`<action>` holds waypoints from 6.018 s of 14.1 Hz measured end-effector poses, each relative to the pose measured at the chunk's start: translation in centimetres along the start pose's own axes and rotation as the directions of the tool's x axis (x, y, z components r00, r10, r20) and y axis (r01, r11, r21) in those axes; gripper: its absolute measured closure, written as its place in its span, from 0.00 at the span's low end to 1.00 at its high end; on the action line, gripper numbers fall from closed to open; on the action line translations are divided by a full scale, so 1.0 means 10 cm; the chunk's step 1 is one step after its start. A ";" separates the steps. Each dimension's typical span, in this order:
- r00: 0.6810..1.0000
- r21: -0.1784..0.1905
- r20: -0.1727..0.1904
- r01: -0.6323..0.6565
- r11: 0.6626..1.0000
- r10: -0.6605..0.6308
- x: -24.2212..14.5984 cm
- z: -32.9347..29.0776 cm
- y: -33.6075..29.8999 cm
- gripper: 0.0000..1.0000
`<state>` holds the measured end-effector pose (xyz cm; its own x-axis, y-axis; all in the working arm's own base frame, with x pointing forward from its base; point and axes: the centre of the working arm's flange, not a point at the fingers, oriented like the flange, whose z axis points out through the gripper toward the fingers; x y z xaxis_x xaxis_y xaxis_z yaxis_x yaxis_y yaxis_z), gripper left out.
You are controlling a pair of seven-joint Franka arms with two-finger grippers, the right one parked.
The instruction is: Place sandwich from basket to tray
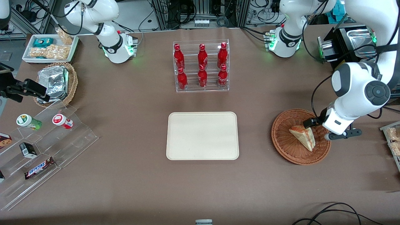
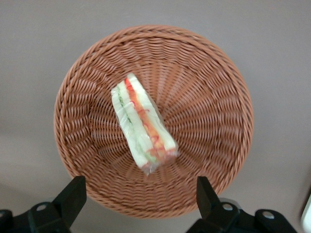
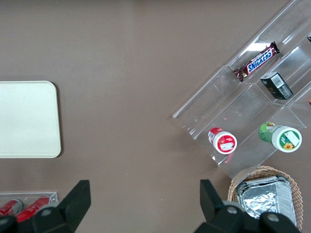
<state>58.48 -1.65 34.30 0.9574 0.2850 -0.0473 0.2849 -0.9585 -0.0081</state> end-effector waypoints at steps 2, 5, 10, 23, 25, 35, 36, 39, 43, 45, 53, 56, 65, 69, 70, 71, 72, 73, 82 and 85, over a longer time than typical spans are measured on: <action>0.989 -0.001 0.003 0.151 0.989 -0.151 0.04 0.16 0.02 0.00; 0.934 0.001 0.010 0.358 0.934 -0.358 0.09 0.43 0.03 0.00; 0.841 0.007 0.018 0.541 0.841 -0.541 0.15 0.83 0.05 0.19; 0.875 0.019 0.069 0.479 0.878 -0.479 0.17 -0.18 0.96 0.86; 0.937 -0.013 0.081 0.342 0.940 -0.339 -0.06 -0.24 1.46 0.86; 1.000 -0.088 0.007 -0.020 0.996 0.020 -1.30 0.53 3.94 0.86; 0.999 -0.067 -0.031 -0.037 0.997 0.035 -1.46 0.64 4.08 0.86; 0.994 -0.042 -0.090 -0.066 0.997 0.062 -1.71 0.81 4.35 0.86; 0.993 -0.063 -0.093 -0.072 0.995 0.066 -1.68 0.90 4.51 0.86; 0.993 -0.087 -0.097 -0.077 0.993 0.069 -1.69 0.97 4.57 0.86; 0.994 -0.161 -0.106 -0.054 0.985 0.037 -1.63 0.72 4.65 0.37; 0.991 -0.132 -0.133 -0.041 0.990 0.023 -1.57 0.12 4.51 0.05; 0.995 0.007 -0.091 0.042 0.999 -0.041 -1.17 -0.83 3.18 0.00; 0.998 0.069 -0.066 0.004 0.998 0.000 -0.84 -0.72 2.44 0.00; 0.998 0.076 -0.065 -0.002 0.997 0.007 -0.75 -0.76 2.22 0.00; 0.998 0.078 -0.062 -0.007 0.997 0.012 -0.71 -0.81 2.02 0.00; 0.998 0.075 -0.056 -0.014 0.997 0.019 -0.68 -0.87 1.83 0.00; 0.999 0.075 -0.044 -0.029 0.997 0.032 -0.67 -0.93 1.65 0.00; 0.984 0.051 0.058 -0.173 0.984 0.170 -0.68 -1.69 0.39 0.00; 0.967 0.036 0.028 -0.252 0.967 0.251 -0.69 -1.90 0.23 0.00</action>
<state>53.43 -5.70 53.58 0.9965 0.0347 -0.0758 0.0323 -0.9990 -0.0321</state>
